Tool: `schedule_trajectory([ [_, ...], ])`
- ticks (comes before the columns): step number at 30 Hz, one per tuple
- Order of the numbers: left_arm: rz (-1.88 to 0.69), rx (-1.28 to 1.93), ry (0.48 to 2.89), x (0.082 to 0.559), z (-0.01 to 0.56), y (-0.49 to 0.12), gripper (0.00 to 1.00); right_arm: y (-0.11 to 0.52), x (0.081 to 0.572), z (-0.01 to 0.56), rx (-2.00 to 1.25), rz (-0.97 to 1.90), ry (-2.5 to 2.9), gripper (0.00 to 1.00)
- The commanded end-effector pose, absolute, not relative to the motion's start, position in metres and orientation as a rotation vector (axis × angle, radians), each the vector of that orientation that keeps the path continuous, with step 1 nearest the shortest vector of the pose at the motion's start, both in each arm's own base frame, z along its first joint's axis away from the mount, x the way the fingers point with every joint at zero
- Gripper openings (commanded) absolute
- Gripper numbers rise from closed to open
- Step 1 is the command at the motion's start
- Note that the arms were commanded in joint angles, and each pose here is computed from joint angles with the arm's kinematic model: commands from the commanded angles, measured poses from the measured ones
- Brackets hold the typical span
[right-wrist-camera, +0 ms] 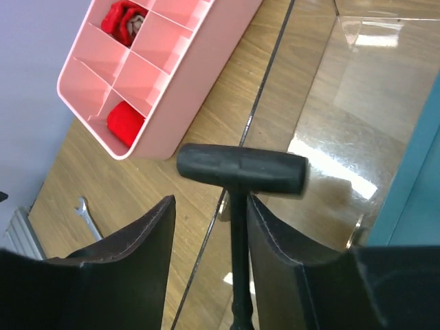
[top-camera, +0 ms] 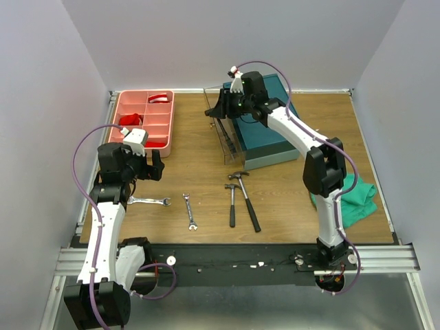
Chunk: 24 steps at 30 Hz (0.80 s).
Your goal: Sort the tools into containers
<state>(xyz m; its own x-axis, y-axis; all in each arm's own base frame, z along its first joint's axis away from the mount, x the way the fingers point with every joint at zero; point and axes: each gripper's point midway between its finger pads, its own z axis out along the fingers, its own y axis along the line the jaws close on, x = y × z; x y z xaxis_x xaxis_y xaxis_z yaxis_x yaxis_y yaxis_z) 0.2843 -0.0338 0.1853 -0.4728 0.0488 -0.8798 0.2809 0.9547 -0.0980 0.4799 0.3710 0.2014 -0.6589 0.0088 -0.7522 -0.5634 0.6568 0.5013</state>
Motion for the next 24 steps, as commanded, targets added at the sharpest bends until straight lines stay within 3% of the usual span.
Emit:
schedule_trajectory([
  [1,-0.293,0.236,2.024,0.287,0.195,-0.035,0.99,0.351,0.479,0.22,-0.41,0.925,2.12,0.58],
  [6,-0.311,0.215,1.979,0.297,0.204,-0.037,0.99,0.315,0.464,0.291,-0.4,0.748,2.054,0.61],
  [10,-0.311,0.207,1.961,0.303,0.204,-0.037,0.99,0.293,0.442,0.31,-0.418,0.684,2.003,0.61],
  [15,-0.352,0.152,1.947,0.311,0.211,-0.039,0.99,0.276,0.414,0.266,-0.491,0.632,2.103,0.6],
  [17,-0.361,0.14,1.933,0.313,0.218,-0.04,0.99,0.265,0.39,0.256,-0.523,0.624,2.134,0.57],
  [18,-0.359,0.133,1.929,0.315,0.219,-0.039,0.99,0.252,0.372,0.216,-0.53,0.583,2.225,0.57],
  [22,-0.336,0.078,1.933,0.319,0.218,-0.033,0.99,0.225,0.32,0.169,-0.606,0.48,2.301,0.57],
  [24,-0.309,0.052,1.933,0.32,0.217,-0.028,0.99,0.219,0.303,0.164,-0.639,0.464,2.302,0.57],
])
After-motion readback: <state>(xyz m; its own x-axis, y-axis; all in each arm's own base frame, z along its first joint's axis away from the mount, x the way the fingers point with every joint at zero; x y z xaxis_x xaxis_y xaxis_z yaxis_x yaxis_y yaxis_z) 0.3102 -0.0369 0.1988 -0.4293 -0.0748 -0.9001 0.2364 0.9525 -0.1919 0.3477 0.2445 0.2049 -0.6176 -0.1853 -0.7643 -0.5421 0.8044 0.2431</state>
